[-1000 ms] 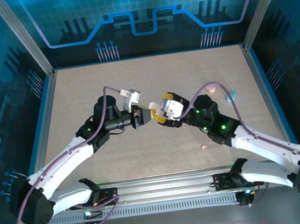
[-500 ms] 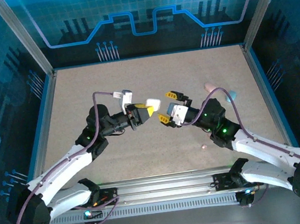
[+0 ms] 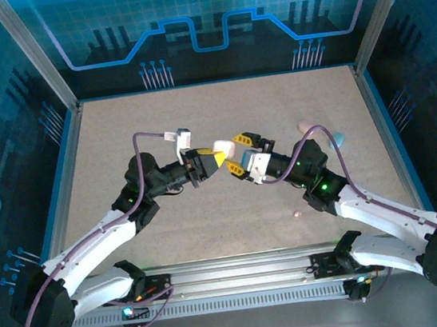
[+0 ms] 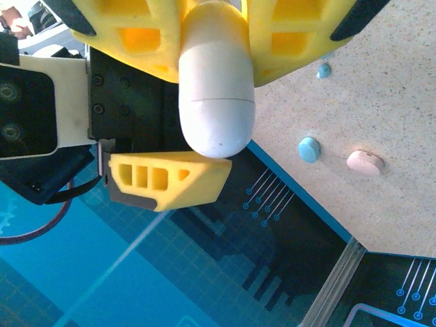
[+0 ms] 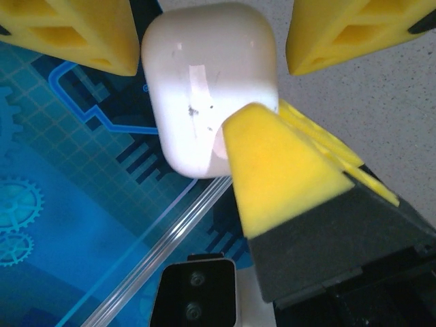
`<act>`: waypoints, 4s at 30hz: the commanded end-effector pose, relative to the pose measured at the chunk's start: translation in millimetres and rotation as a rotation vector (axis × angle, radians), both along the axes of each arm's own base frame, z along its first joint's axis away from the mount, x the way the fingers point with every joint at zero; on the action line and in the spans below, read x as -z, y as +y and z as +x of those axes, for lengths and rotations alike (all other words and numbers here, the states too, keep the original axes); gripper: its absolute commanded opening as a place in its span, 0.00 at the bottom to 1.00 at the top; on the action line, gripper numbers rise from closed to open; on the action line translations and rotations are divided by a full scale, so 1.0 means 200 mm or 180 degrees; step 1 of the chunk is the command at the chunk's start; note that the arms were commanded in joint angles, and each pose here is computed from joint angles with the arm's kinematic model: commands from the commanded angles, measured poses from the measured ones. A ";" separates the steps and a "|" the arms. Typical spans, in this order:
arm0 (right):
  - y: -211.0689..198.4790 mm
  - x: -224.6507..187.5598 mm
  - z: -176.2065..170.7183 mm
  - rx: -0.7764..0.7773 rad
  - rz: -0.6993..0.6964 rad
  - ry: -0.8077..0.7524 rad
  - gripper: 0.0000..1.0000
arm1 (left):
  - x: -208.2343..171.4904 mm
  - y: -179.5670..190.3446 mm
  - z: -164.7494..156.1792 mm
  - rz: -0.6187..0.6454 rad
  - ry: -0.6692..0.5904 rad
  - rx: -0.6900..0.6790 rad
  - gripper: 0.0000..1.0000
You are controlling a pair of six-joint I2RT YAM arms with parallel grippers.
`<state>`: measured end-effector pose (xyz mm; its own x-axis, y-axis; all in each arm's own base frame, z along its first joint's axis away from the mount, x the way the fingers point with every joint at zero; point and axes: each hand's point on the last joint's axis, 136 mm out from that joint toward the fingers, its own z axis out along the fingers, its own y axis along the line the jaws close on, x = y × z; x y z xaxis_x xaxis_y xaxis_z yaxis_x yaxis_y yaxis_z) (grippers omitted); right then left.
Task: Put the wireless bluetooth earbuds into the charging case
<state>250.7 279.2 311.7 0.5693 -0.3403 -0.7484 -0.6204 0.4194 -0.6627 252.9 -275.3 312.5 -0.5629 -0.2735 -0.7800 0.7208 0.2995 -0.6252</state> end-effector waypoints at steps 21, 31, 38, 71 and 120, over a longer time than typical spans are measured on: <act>0.03 -0.09 -0.01 -0.0109 -0.0236 -0.0213 0.40 | 0.01 -0.03 -0.04 0.0098 -0.0074 0.0182 0.29; 0.05 -0.07 -0.04 -0.0192 -0.0343 -0.0214 0.40 | 0.00 -0.05 -0.02 0.0077 -0.0075 0.0214 0.34; 0.05 -0.04 -0.04 -0.0220 -0.0420 -0.0198 0.40 | -0.02 -0.05 -0.02 0.0047 -0.0102 0.0195 0.34; 0.06 -0.04 -0.08 -0.0343 -0.0440 -0.0199 0.40 | 0.01 -0.06 -0.04 0.0126 -0.0081 0.0277 0.25; -0.04 -0.01 0.15 0.0148 0.0598 0.3755 0.69 | 0.03 -0.03 -0.04 -0.0139 -0.1947 -0.0067 0.11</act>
